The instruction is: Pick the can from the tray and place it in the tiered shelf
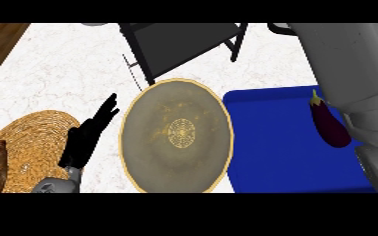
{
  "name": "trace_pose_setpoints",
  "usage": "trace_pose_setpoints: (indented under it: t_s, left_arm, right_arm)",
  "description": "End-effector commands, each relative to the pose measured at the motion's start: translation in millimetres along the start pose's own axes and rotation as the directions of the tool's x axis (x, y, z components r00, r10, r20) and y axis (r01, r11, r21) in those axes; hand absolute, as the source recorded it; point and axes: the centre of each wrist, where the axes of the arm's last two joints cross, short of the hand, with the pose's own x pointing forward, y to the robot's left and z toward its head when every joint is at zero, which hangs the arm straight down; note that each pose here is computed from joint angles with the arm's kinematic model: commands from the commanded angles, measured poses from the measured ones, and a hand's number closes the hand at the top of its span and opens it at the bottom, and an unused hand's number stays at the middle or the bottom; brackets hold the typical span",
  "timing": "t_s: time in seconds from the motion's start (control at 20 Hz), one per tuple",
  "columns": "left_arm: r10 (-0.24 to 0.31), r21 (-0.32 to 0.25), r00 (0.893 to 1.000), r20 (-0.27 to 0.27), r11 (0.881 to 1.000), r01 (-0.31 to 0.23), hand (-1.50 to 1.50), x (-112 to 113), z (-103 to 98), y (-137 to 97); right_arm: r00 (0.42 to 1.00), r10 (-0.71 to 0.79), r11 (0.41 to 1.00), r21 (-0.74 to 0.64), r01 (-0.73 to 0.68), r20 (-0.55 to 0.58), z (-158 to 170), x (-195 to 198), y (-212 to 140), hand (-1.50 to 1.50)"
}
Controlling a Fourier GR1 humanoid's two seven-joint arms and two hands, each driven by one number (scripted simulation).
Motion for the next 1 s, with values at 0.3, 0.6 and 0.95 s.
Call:
trace_pose_setpoints:
  t_s: [0.3,0.6,0.95]
  left_arm:
    - [-0.009,-0.031,0.999,-0.037,0.999,0.008,0.00,2,-7,-20]
    - [-0.018,-0.043,0.999,-0.029,0.999,0.017,0.00,0,-5,-17]
    - [-0.015,-0.043,1.000,-0.012,0.999,0.014,0.00,9,-12,-14]
  right_arm:
    - [0.996,0.073,0.993,0.091,-0.078,0.058,-22,16,54,1.50]
    - [0.996,0.093,0.980,0.173,-0.095,0.018,-23,25,72,1.50]
    - [0.849,-0.453,0.800,0.296,0.521,-0.271,-19,-13,100,-1.50]
